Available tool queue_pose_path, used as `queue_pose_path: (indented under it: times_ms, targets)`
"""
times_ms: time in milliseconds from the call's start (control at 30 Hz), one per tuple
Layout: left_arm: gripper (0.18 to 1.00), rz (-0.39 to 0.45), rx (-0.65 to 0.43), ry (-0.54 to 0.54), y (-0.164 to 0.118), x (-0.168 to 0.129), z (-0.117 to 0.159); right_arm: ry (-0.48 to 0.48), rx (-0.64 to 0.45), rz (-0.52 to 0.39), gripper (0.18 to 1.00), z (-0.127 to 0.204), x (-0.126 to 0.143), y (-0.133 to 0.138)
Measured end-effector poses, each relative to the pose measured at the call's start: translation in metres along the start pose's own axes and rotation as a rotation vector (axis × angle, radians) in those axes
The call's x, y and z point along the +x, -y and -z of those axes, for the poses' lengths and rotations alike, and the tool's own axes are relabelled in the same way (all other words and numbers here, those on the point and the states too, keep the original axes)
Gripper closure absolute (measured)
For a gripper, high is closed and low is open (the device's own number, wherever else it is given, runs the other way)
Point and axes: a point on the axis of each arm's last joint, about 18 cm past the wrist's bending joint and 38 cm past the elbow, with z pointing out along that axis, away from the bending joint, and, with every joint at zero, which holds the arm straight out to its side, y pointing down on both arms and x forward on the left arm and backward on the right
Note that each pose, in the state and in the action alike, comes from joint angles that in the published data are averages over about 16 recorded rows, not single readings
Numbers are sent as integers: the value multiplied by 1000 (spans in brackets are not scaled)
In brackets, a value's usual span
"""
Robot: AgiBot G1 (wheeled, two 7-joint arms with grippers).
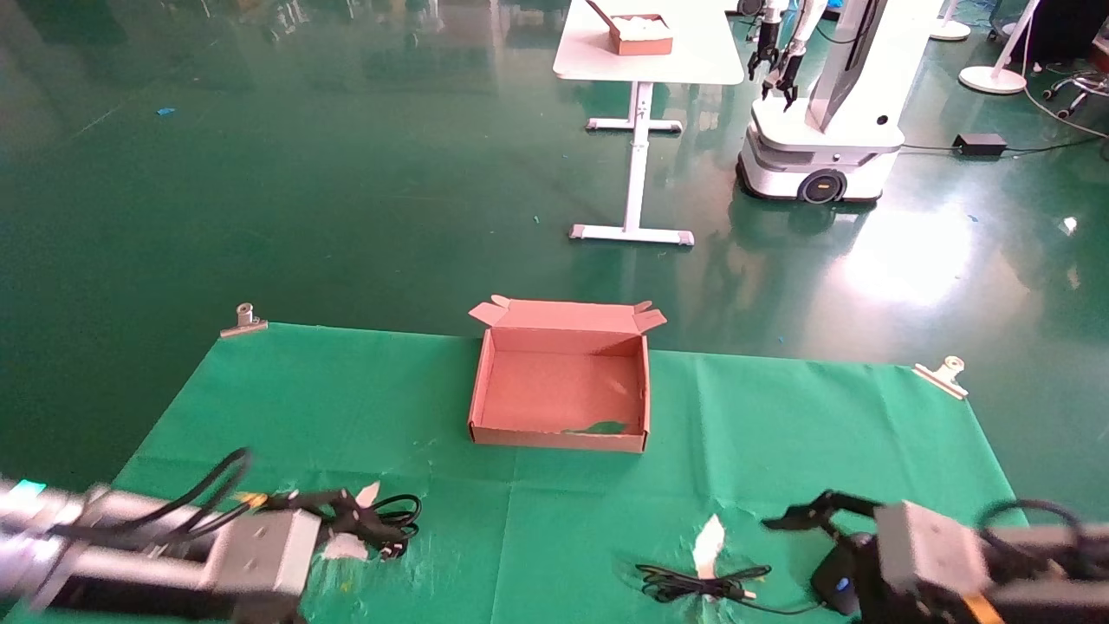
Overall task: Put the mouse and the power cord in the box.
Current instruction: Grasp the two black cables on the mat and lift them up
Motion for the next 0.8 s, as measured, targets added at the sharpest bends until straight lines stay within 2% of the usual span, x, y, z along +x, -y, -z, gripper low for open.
queue_pose_path:
  times_ms: [167,367,533,800]
  targets:
    - [184,-45,-176,23,-26,-35,-13,-2,-128,81,178,-25,22,-26]
    - [184,-60,-323,78,-51,-67,-25,35,-231,194,178,-58,40,-37]
    - [184,-63,-403,126,-69,-81,-34,61,-269,249,178,-81,47,-40]
    - [184,-68,-465,149,-85,-84,-42,74,-291,276,178,-100,48,-45]
